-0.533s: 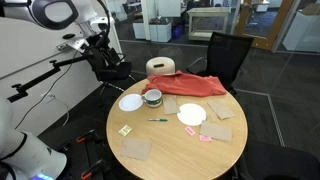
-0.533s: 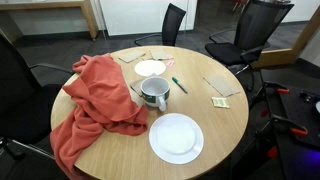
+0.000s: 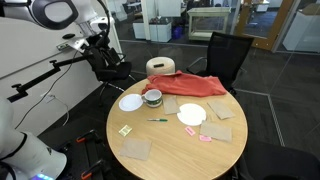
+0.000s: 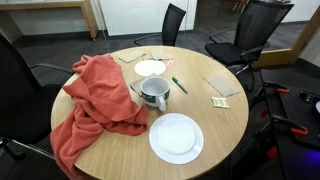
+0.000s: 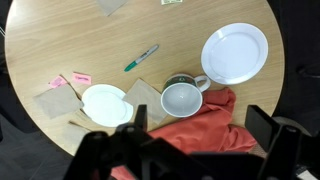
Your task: Put the marker in the mug
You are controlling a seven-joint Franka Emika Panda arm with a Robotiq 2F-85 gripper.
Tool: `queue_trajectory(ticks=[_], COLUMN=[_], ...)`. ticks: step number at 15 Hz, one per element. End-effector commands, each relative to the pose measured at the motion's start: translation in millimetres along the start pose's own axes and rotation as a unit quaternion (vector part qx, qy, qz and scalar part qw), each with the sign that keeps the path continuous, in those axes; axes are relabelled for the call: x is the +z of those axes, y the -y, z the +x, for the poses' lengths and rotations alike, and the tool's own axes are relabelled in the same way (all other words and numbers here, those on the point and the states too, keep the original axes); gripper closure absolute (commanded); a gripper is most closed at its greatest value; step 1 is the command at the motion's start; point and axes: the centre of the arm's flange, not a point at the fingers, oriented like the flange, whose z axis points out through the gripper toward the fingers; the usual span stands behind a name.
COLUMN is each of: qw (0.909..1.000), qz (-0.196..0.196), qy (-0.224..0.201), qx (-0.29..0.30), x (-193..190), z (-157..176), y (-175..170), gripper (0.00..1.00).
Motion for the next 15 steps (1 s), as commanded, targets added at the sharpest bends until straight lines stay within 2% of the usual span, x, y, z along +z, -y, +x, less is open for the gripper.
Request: queue_trajectory(ticks=[1, 4, 7, 10, 15], qw=[1.0, 0.9993, 0.995, 0.9862, 0.9661], qz=[-0.001, -0.002, 0.011, 0.027, 0.045], qy=[0.001, 0.003, 0.001, -0.006, 0.002], qx=[0.004, 0.037, 0.1, 0.163, 0.254], x=[1.5, 13.5, 38.1, 64.7, 121.4], z=[2.7, 9.9, 16.6, 25.6, 36.0], y=[-1.8, -15.5, -38.5, -62.8, -86.2], gripper=[0.0, 0.0, 0.0, 0.0, 0.0])
